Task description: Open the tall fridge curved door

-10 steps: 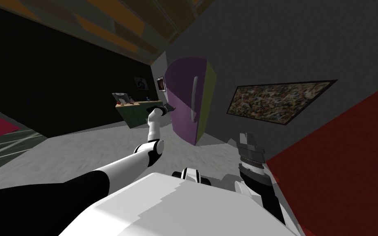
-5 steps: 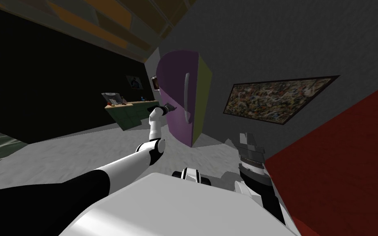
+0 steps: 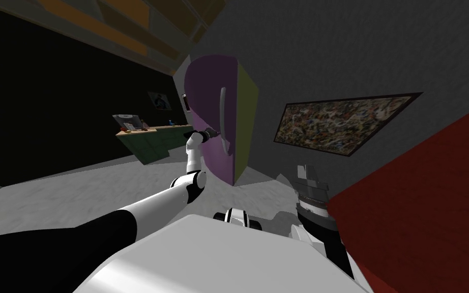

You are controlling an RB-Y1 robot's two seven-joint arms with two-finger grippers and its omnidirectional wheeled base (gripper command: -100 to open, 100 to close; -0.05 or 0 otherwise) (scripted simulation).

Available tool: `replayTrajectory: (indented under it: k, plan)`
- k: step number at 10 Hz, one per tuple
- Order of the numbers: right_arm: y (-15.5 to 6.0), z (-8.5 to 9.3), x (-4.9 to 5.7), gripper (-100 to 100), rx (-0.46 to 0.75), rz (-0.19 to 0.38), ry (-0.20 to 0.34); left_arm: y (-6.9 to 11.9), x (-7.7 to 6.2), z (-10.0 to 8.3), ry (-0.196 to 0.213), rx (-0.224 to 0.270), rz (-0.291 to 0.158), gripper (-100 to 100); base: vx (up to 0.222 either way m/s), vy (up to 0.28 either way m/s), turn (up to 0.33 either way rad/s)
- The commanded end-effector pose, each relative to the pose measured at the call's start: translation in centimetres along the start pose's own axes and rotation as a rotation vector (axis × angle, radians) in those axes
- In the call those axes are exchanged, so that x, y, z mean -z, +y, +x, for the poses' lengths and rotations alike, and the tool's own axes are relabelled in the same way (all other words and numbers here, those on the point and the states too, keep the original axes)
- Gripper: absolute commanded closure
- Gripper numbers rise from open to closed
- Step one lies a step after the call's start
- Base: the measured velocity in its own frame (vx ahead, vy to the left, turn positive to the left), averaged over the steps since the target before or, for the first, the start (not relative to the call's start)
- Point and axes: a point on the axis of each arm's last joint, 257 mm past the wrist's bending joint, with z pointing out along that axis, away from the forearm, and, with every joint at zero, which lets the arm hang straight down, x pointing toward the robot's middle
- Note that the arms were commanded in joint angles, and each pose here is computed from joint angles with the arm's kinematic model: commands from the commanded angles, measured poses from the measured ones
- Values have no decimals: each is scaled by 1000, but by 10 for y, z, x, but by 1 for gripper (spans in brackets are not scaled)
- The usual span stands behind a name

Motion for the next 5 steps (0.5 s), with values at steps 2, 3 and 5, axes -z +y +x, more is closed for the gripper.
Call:
replayTrajectory:
  k: [2,3,5]
  plan:
    - [0,0,0,0,0,0,0,4,-2,3,3,34,-10,-100,108,-100,-28]
    - [0,0,0,0,0,0,0,-1,-2,9,2,33,-11,-100,114,-47,-13]
    - [0,0,0,0,0,0,0,1,-2,8,3,34,-11,100,42,-17,-1]
